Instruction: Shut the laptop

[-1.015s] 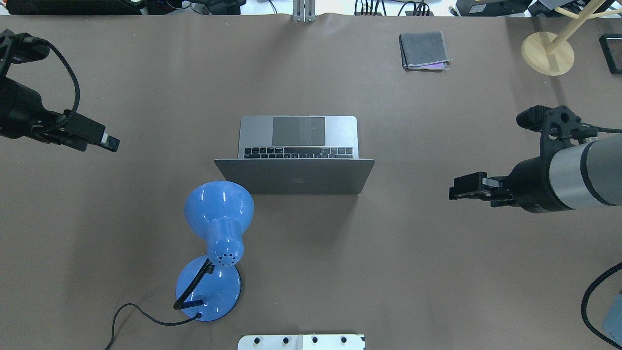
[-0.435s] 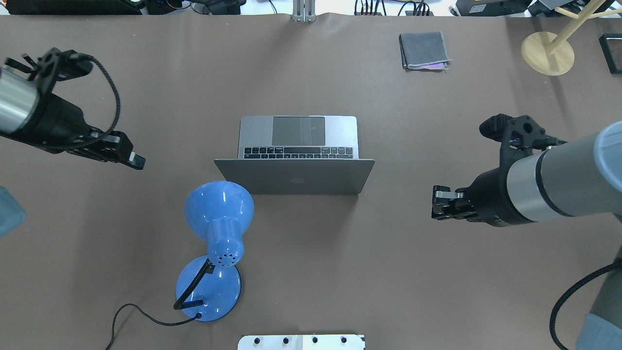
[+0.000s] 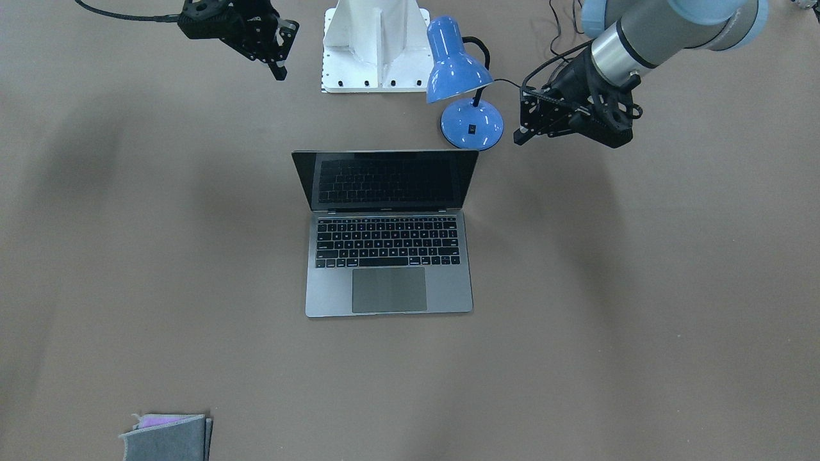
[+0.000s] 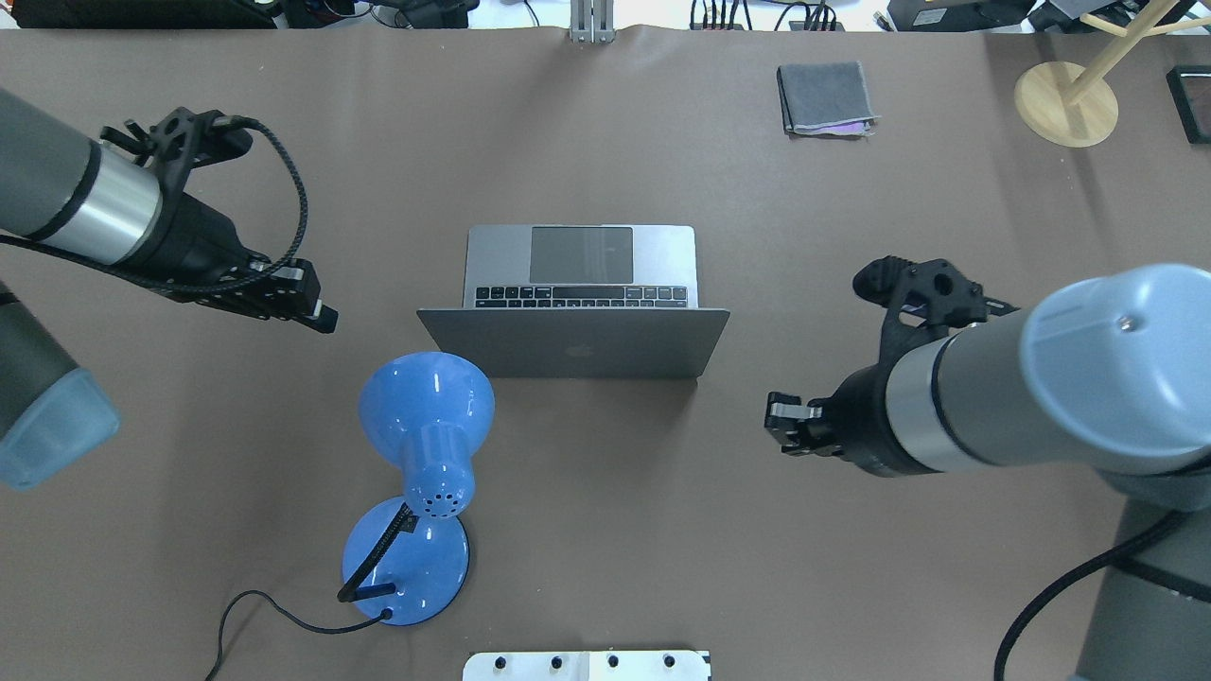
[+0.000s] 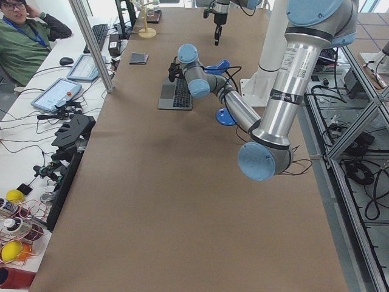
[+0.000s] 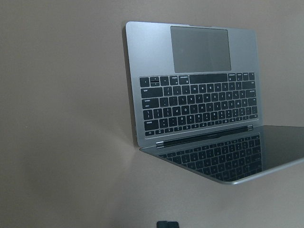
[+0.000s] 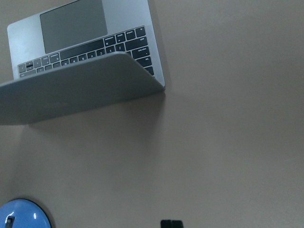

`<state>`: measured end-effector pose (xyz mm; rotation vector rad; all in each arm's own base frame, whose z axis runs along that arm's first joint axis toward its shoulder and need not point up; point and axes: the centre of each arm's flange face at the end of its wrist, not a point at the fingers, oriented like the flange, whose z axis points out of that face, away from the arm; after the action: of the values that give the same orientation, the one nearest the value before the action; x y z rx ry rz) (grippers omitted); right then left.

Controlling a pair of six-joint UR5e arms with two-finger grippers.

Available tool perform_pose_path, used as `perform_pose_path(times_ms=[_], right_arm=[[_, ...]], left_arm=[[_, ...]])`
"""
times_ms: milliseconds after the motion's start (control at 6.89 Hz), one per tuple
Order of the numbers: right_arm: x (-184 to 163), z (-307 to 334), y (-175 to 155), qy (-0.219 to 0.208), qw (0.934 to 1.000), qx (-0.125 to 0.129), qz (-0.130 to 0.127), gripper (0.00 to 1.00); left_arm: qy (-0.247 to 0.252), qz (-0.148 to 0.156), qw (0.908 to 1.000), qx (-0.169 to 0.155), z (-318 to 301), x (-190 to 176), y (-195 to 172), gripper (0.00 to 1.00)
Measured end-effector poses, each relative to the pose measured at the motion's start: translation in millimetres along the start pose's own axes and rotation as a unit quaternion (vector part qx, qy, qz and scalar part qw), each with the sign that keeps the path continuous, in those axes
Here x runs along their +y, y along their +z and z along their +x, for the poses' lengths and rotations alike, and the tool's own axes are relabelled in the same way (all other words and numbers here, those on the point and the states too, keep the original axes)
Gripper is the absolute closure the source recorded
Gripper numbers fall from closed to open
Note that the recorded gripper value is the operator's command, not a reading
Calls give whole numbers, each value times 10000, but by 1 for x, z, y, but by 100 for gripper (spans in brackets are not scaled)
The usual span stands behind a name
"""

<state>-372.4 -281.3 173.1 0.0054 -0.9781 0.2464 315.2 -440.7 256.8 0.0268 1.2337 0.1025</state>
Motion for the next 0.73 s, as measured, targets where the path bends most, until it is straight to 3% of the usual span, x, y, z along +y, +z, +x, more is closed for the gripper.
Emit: perform_pose_path(times_ms=[435, 725], right_arm=[[-3, -14, 11, -39, 10000, 23, 78, 100], [-22, -12, 10, -179, 9996, 54, 213, 100]], left_arm=[[-114, -162, 9998, 44, 13, 8, 15, 100], [-354, -331, 9987, 157, 40, 19, 30, 100]])
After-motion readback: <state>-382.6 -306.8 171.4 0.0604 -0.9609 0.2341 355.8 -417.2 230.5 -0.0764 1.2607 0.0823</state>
